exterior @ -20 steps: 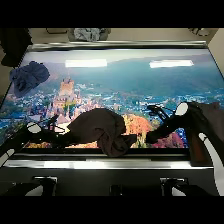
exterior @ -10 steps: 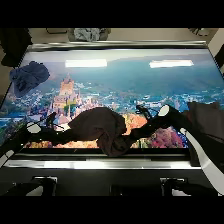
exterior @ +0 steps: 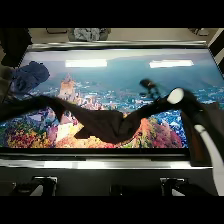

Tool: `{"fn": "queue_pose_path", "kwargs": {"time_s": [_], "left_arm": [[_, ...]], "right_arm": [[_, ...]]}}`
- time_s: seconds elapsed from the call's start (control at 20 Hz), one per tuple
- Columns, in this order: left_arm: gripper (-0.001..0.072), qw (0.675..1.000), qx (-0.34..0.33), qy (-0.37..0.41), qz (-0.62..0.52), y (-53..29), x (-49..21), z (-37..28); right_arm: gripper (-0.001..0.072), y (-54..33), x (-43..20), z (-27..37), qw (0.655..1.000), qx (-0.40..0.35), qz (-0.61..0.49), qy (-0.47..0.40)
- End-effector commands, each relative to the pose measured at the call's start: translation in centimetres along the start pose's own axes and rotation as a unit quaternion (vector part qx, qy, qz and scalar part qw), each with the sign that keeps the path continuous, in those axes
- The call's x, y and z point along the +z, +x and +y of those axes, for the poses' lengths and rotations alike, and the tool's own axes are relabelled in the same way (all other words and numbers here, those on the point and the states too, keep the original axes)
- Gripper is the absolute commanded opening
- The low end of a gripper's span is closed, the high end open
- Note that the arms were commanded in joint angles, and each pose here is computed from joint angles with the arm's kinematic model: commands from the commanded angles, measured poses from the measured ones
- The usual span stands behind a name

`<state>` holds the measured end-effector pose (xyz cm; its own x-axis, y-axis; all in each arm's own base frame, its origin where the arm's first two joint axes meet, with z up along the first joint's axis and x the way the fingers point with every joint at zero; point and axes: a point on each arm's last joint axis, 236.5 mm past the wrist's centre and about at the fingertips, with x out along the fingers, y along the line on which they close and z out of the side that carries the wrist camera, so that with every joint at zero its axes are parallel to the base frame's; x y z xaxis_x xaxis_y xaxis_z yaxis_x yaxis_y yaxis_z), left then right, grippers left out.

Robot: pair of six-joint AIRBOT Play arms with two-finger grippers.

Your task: Fold the shirts.

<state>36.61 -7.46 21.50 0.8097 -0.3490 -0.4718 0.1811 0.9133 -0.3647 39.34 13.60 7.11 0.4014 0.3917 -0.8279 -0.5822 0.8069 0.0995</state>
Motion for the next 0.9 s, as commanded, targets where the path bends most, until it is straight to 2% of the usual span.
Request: {"fn": "queue_pose_path", "kwargs": {"time_s": [0.0, 0.1, 0.2, 0.3, 0.45, 0.55, 0.65, 0.75, 0.85], "left_arm": [[0.0027, 0.952, 0.064, 0.093, -0.285, -18.0, 16.9, -4.0], [0.0027, 0.922, 0.071, 0.094, -0.369, -25.7, 20.3, -6.8], [0.0028, 0.906, 0.011, 0.093, -0.414, -30.1, 20.9, -11.5], [0.0028, 0.895, -0.033, 0.095, -0.434, -32.6, 20.4, -14.5], [0.0027, 0.893, -0.029, 0.103, -0.437, -33.5, 19.8, -15.0], [0.0028, 0.903, -0.023, 0.107, -0.415, -32.4, 19.2, -14.6], [0.0028, 0.921, -0.015, 0.105, -0.376, -30.4, 18.3, -13.7], [0.0028, 0.945, -0.003, 0.102, -0.311, -26.9, 16.5, -11.9], [0.0027, 0.971, 0.01, 0.089, -0.22, -21.7, 13.2, -8.9]], "right_arm": [[0.0039, -23.3, 10.1, -5.4, 0.94, -0.249, -0.212, -0.098], [0.0039, -35.3, 11.7, -2.4, 0.885, -0.319, -0.316, -0.12], [0.0039, -43.1, 11.5, 2.6, 0.845, -0.329, -0.399, -0.139], [0.0039, -47.4, 10.3, 4.9, 0.816, -0.351, -0.433, -0.15], [0.0039, -50.0, 9.1, 5.7, 0.799, -0.377, -0.443, -0.153], [0.0039, -49.5, 8.8, 5.6, 0.806, -0.375, -0.432, -0.151], [0.004, -47.6, 8.4, 4.9, 0.828, -0.365, -0.4, -0.147], [0.004, -43.9, 7.8, 3.4, 0.864, -0.344, -0.341, -0.138], [0.004, -37.6, 6.0, 1.3, 0.919, -0.297, -0.232, -0.118]]}}
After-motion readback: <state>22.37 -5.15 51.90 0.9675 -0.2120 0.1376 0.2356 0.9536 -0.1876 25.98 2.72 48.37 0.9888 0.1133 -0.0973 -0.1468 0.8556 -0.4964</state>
